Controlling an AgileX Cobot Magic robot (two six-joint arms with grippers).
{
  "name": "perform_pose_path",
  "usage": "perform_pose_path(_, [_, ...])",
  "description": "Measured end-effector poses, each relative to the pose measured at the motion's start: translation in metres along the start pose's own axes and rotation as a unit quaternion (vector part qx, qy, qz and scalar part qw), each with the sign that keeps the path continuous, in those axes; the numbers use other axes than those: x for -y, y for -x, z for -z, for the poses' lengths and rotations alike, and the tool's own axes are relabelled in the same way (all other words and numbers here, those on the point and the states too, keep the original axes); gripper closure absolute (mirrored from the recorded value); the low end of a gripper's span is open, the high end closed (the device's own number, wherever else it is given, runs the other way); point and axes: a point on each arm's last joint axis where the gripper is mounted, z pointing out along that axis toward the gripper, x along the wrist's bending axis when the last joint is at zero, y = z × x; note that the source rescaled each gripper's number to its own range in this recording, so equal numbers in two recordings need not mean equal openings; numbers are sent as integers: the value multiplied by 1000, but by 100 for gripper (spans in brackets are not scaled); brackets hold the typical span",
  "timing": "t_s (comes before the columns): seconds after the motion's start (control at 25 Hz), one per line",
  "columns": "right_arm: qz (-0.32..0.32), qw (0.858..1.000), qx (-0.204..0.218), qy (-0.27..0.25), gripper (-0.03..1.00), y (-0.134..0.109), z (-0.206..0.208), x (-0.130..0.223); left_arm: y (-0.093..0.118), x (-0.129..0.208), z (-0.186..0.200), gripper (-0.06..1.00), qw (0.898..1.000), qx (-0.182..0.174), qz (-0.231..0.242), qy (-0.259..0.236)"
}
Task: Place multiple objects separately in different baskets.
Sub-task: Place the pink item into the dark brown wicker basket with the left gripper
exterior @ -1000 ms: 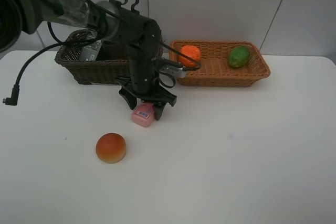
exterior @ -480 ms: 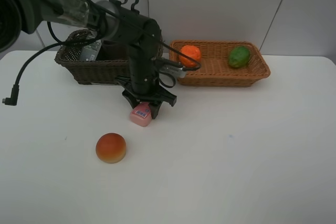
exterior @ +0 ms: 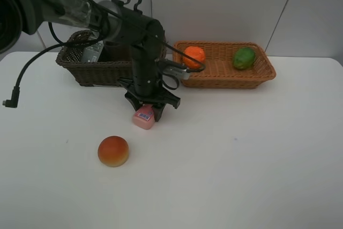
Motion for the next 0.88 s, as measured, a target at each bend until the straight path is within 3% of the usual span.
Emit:
perform_pose_path(0.32, [0, 1000, 0, 0, 27, 0, 0, 0, 6, -8, 16, 27, 1000, -2, -5, -2])
perform_pose_path(0.56, [0, 1000, 0, 0, 27, 0, 0, 0, 19, -4, 22, 27, 999, -2, -39, -7])
perform_pose_path(0.88, [0, 1000, 0, 0, 27, 0, 0, 0, 51, 2, 35, 27, 990, 7, -143, 11])
